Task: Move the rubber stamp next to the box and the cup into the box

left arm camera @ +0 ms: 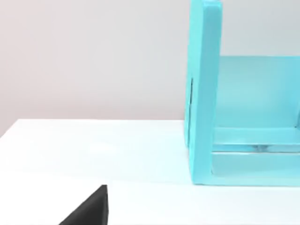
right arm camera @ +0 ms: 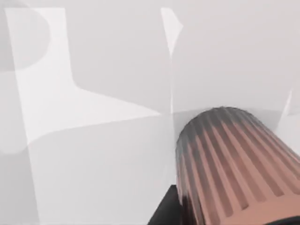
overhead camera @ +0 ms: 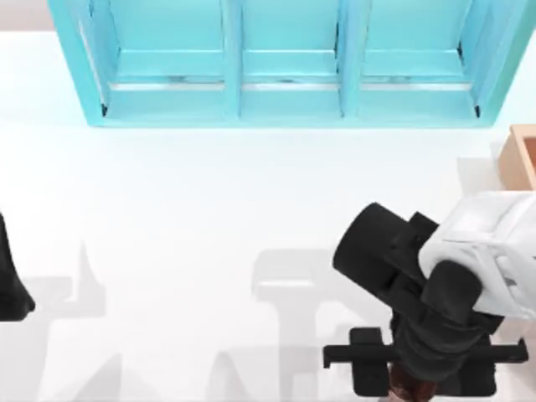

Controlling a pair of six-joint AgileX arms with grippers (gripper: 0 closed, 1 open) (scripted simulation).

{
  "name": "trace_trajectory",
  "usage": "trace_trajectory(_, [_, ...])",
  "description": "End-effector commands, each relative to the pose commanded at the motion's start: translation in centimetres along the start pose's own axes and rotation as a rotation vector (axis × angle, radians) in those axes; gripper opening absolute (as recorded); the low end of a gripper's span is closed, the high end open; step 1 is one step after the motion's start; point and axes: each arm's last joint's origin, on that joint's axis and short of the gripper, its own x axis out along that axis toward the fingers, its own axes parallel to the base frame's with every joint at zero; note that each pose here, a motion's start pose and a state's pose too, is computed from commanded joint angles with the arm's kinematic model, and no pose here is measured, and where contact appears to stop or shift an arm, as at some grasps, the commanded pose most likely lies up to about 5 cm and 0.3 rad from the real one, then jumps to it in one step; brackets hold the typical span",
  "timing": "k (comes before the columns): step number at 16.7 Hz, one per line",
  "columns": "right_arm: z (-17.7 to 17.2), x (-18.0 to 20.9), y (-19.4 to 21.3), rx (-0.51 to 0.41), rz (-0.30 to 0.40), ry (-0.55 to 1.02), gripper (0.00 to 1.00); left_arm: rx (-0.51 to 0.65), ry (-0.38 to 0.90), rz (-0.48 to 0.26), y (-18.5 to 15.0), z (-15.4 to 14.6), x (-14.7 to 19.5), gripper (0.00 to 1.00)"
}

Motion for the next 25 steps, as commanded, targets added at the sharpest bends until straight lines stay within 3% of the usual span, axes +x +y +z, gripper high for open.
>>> trace_trajectory(12, [0.1,-9.7,-9.6,0.000,-0.002,0.002,0.00,0.000,0.000,0.000,0.0,0.0,0.0,1.00])
trace_trajectory(20, [0.6,-9.9,-10.3,-0.001,-0.007,0.011,0.00,0.000,0.000,0.000,0.0,0.0,0.0,1.00])
trace_trajectory(25, [3.8,-10.2,-14.8,0.001,-0.009,0.007,0.00,0.000,0.000,0.000,0.0,0.0,0.0,1.00])
